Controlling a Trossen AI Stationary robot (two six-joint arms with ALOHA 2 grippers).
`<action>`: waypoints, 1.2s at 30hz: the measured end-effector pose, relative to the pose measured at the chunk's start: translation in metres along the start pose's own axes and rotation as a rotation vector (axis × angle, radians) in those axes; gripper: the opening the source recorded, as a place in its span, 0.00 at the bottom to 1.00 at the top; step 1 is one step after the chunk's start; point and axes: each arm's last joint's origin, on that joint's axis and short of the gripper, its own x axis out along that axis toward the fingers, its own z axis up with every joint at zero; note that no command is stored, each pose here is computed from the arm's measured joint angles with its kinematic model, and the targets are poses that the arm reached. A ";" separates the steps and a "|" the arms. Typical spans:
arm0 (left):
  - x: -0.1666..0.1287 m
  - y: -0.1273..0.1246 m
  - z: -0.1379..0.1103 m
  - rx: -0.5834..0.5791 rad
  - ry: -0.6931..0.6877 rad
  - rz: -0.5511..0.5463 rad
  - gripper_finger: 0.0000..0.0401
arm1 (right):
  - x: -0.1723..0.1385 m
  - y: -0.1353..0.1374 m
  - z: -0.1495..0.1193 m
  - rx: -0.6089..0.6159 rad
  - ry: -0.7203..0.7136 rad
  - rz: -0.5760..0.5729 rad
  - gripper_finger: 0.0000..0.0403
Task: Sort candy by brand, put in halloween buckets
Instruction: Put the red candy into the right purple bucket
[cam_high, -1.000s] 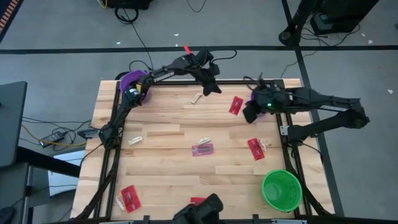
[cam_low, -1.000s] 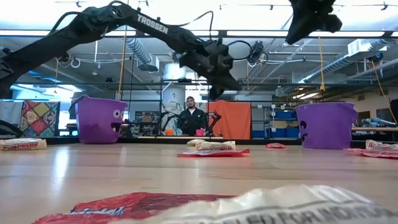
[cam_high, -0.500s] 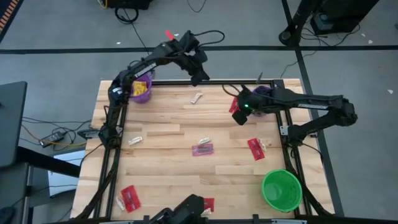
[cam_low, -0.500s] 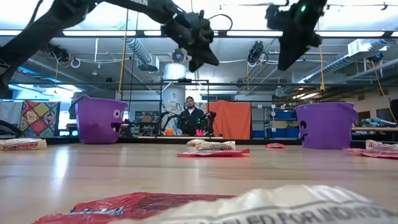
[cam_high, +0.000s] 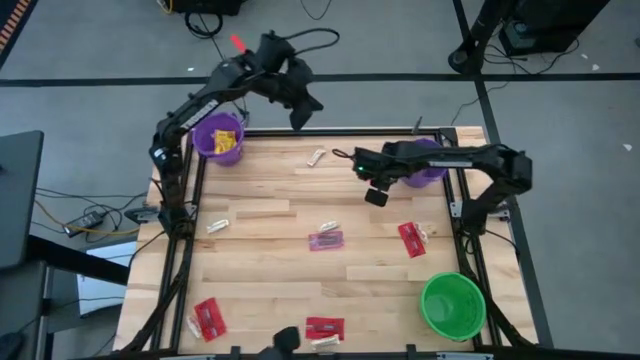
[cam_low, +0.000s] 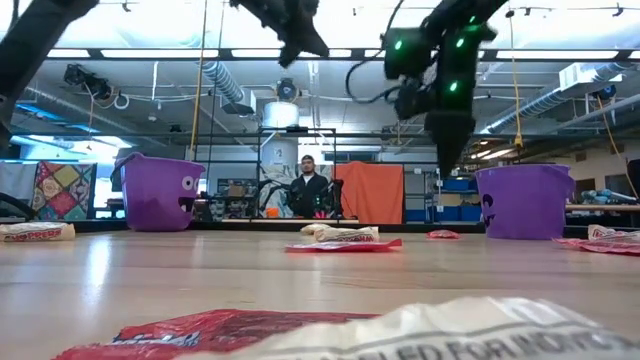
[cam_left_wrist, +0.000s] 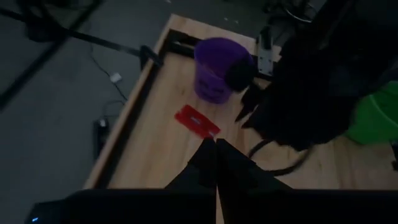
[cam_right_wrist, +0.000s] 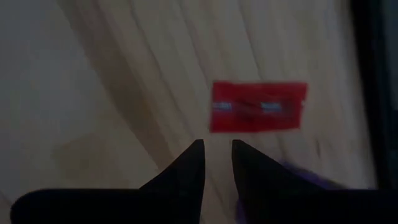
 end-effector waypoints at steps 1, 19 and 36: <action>-0.008 -0.003 0.001 0.004 -0.008 0.019 0.00 | 0.007 0.000 0.004 -0.005 -0.003 0.009 0.23; -0.020 -0.038 -0.004 -0.059 0.063 -0.009 0.01 | 0.099 -0.018 0.019 -0.155 0.208 0.047 0.38; -0.002 -0.037 -0.030 -0.228 0.108 -0.037 0.01 | 0.108 -0.026 0.019 -0.110 0.202 0.126 0.04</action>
